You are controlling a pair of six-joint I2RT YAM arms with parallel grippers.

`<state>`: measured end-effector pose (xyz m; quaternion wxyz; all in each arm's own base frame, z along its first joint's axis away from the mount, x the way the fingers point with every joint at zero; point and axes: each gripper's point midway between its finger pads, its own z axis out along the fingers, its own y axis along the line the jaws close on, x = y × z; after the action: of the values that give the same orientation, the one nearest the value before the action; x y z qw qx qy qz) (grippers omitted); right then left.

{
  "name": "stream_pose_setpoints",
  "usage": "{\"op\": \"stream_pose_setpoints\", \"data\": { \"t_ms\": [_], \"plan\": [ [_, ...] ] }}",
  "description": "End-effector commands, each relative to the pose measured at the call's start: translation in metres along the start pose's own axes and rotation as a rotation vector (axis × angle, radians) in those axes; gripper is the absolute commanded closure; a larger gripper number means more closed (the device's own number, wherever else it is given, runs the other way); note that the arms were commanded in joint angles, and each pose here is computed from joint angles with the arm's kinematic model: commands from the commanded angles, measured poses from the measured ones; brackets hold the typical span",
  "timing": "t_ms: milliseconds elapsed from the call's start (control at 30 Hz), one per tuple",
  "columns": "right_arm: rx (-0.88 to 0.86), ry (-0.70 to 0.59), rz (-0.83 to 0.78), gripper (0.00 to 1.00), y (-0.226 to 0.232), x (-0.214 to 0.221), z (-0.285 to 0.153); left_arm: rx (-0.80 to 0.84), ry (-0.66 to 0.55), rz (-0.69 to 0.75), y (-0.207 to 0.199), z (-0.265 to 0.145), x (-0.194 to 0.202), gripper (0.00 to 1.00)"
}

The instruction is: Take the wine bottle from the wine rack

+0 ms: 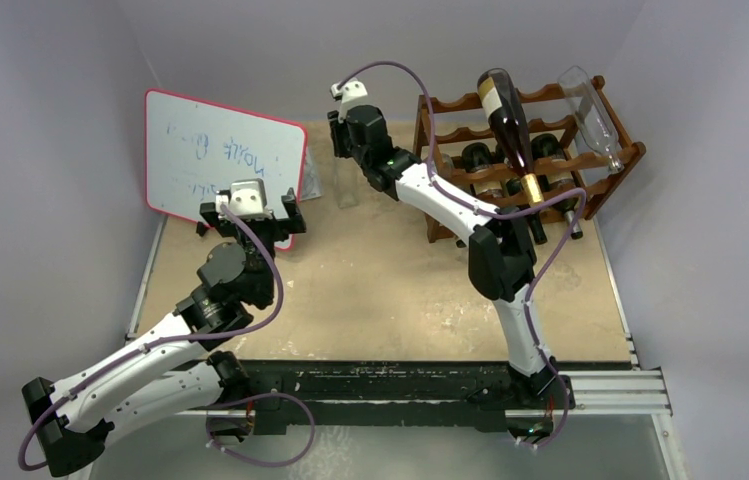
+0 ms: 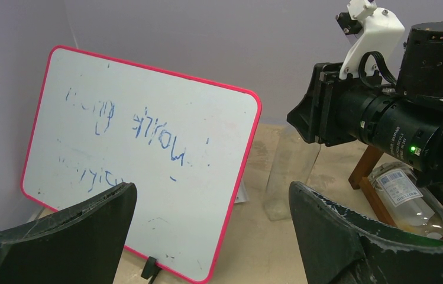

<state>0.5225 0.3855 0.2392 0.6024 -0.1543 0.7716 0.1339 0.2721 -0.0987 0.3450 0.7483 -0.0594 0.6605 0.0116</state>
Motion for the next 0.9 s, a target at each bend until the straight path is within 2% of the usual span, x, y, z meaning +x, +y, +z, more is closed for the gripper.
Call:
{"op": "stream_pose_setpoints", "data": {
  "t_ms": [0,233,367,433,700,867],
  "plan": [
    [0.007,-0.15,0.03,0.9,0.003,-0.05,-0.003,0.001,-0.045,-0.065,0.003,0.0,-0.025,0.0],
    [0.007,-0.15,0.02,0.44,0.005,-0.06,-0.01,0.005,-0.044,-0.061,0.002,0.001,-0.024,0.0],
    [0.009,-0.164,0.024,0.27,0.003,-0.077,-0.02,0.009,-0.043,-0.059,0.001,0.001,-0.024,0.0],
    [0.004,-0.167,0.025,0.23,0.003,-0.086,-0.028,0.01,-0.043,-0.058,0.001,0.001,-0.024,0.0],
    [-0.035,-0.178,0.036,0.2,-0.007,-0.119,-0.095,0.014,-0.043,-0.057,0.0,0.001,-0.024,0.0],
    [-0.098,-0.15,0.034,0.2,-0.013,-0.105,-0.15,0.023,-0.04,-0.054,-0.002,0.001,-0.023,0.0]
  ]
}}
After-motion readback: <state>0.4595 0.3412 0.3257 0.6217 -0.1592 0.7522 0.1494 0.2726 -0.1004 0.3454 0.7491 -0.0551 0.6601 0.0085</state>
